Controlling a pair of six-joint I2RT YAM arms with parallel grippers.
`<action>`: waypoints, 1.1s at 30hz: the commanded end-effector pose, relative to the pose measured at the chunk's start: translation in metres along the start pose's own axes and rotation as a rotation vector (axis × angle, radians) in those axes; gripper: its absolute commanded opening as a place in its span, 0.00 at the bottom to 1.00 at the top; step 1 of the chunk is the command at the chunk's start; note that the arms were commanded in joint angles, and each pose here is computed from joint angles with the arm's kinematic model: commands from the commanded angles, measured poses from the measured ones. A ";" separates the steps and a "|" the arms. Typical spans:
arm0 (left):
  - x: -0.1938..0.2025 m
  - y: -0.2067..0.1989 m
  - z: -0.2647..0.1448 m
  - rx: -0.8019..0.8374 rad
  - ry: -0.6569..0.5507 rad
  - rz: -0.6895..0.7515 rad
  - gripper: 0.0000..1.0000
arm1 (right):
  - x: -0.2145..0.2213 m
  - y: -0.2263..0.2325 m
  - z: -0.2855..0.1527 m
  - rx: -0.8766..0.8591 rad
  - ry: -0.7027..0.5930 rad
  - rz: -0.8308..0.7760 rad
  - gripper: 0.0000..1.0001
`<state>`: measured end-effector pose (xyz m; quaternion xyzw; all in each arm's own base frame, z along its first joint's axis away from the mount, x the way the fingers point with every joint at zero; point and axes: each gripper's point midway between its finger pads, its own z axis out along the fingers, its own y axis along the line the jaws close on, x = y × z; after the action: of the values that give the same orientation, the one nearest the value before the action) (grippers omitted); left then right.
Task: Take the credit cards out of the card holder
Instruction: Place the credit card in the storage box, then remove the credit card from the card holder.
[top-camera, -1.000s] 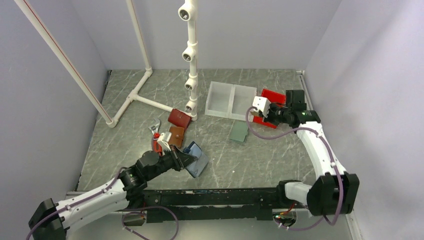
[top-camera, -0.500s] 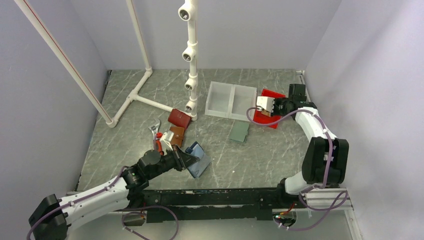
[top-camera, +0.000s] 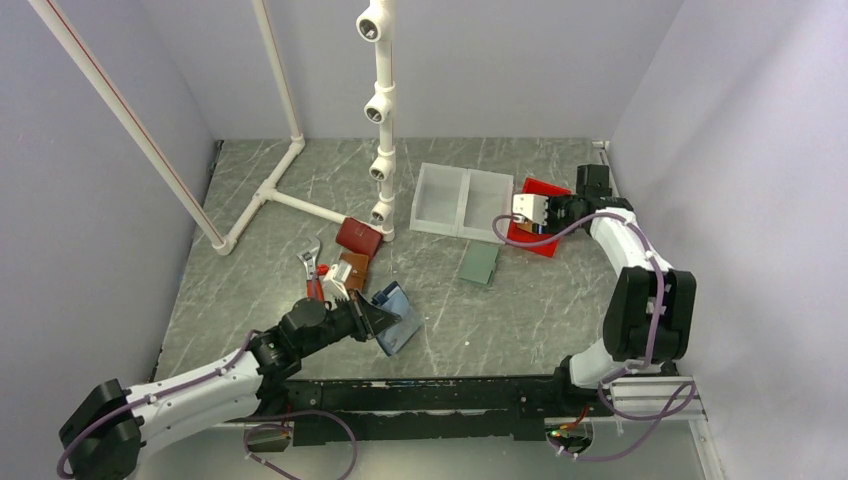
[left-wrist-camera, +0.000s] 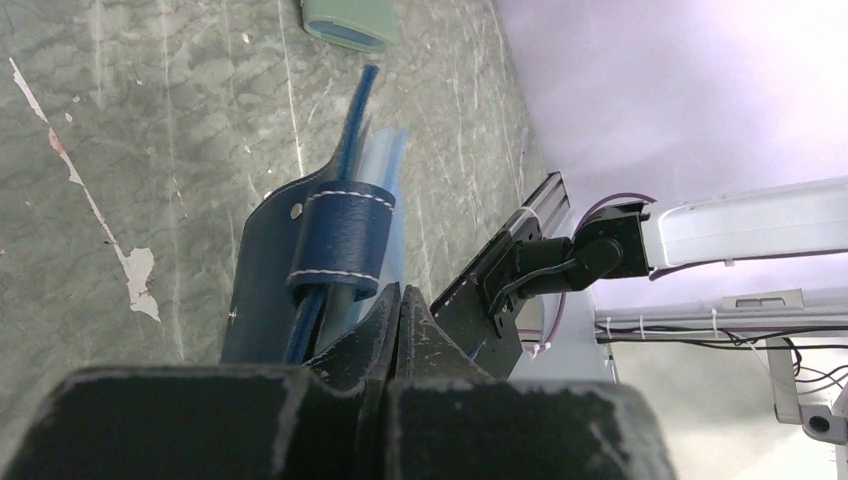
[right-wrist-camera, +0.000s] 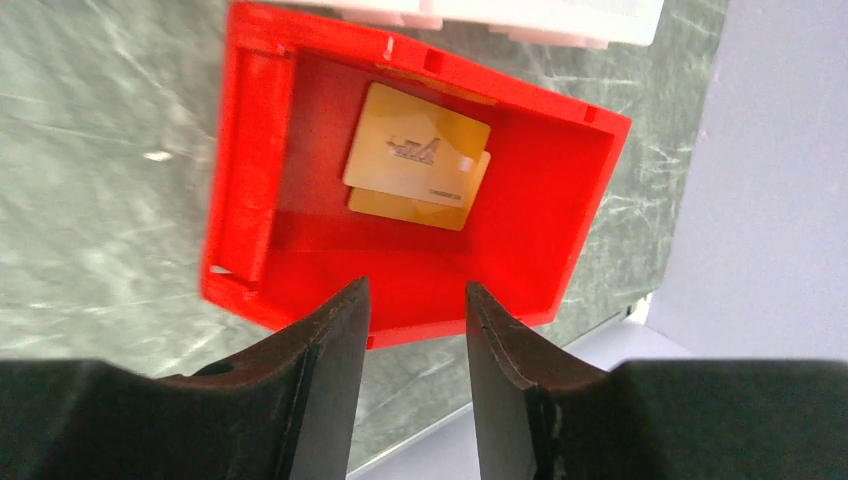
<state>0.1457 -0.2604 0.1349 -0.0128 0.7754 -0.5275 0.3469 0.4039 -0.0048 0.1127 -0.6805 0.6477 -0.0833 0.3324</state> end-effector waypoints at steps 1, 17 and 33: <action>-0.017 -0.035 0.005 0.112 -0.031 -0.007 0.00 | -0.046 -0.004 -0.040 0.008 -0.156 0.108 0.43; -0.021 -0.074 0.056 0.219 0.054 0.000 0.00 | -0.220 0.140 -0.100 -0.462 -0.720 0.376 0.62; 0.008 0.046 0.080 -0.107 0.017 -0.248 0.00 | -0.230 0.165 -0.089 -0.541 -0.689 0.411 0.62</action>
<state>0.1911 -0.3247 0.0952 -0.0716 0.7868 -0.5509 0.2689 0.1843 0.1805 0.1590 -0.5822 0.6327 0.3812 0.3397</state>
